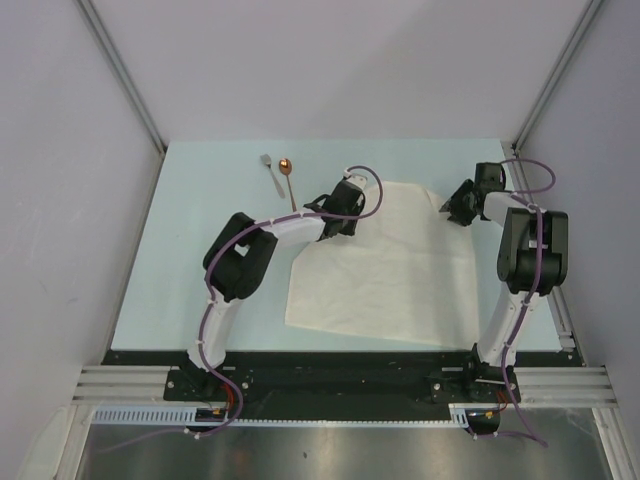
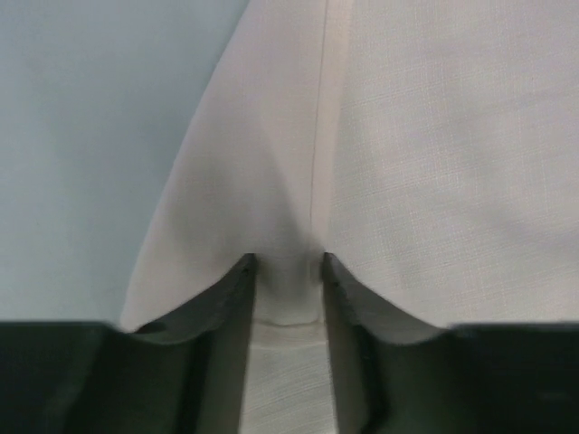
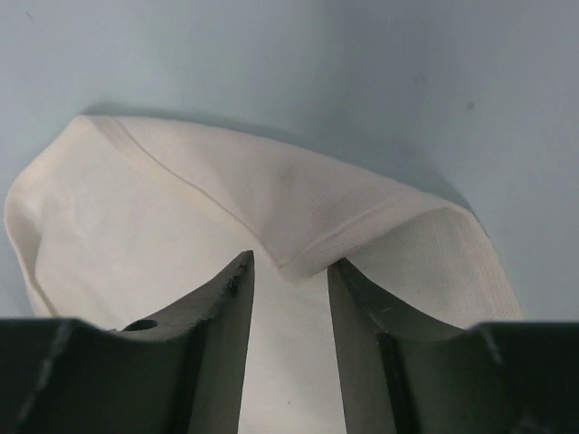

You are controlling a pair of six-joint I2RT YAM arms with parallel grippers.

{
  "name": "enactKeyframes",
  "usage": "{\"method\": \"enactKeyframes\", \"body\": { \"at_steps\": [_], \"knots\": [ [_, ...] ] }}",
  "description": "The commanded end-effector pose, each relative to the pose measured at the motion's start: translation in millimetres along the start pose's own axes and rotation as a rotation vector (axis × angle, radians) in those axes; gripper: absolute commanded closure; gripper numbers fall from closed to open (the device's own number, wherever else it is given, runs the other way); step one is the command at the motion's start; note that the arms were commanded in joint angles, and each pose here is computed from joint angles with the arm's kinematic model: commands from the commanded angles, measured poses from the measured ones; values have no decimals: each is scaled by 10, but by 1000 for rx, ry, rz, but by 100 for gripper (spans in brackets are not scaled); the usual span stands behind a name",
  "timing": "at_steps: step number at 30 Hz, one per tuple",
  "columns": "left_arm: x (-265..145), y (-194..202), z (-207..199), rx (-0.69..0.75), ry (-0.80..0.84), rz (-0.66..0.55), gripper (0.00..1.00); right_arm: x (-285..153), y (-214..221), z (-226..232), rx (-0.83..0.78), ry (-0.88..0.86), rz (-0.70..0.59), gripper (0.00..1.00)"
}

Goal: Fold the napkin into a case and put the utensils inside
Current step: Flatten out the crumpled napkin at the center of the board.

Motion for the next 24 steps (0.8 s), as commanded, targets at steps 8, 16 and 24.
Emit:
{"method": "enactKeyframes", "body": {
  "at_steps": [8, 16, 24],
  "knots": [
    [-265, -324, 31, 63, 20, -75, 100, -92, -247, 157, 55, -83, -8, 97],
    [-520, -781, 172, 63, 99, -193, 100, -142, -478, 195, 157, -177, 21, 100],
    [-223, -1249, 574, 15, 118, -264, 100, 142, -827, 230, 341, -361, 74, 100]
  ]
}}
Point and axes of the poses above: each gripper's point midway between its finger pads, its own x axis out along the fingers, its own z axis along the line the jaws close on, y = z × x, the point moved 7 cm from there along -x, back along the fingers, and after that the axes turned 7 degrees about x, right-handed, at the moved point
